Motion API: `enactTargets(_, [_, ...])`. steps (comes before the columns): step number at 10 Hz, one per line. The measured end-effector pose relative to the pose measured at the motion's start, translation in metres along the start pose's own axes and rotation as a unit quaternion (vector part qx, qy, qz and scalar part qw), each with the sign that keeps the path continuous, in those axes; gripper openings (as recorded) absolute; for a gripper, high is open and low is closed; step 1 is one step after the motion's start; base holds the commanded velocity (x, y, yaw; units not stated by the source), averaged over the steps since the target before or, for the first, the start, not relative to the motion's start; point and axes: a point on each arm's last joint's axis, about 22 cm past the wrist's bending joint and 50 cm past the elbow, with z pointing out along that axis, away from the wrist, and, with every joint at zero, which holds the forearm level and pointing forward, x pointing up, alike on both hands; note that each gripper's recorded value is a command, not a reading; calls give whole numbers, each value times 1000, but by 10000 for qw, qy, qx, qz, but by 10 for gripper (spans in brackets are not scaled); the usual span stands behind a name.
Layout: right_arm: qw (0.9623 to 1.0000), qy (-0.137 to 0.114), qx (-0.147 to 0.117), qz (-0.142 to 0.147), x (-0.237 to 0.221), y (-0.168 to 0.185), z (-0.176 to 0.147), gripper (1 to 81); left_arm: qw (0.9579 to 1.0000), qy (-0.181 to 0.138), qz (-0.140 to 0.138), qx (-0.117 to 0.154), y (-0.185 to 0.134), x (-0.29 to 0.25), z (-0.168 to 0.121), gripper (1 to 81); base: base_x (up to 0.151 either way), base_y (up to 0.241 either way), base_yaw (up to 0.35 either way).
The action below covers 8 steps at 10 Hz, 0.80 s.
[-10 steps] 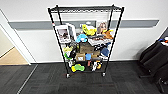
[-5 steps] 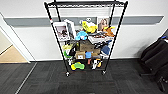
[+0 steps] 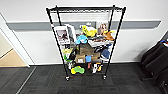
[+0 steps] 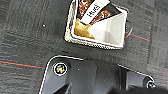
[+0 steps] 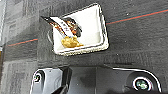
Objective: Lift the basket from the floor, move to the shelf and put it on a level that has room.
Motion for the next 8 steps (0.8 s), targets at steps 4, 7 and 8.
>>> enactTargets(4, [9997, -213, -12, 87, -3, 11, 22, 811, 9997, -212, -104, 111, -16, -5, 21, 811, 0, 0, 0])
enactTargets(7, [9989, -424, -27, 196, -10, 21, 45, 811, 9989, -397, -182, 166, -24, -4, 46, 811, 0, 0, 0])
enactTargets(8, [9986, -473, -34, 253, -11, 24, 52, 811, 9986, -468, -197, 167, -23, -1, 54, 811, 0, 0, 0])
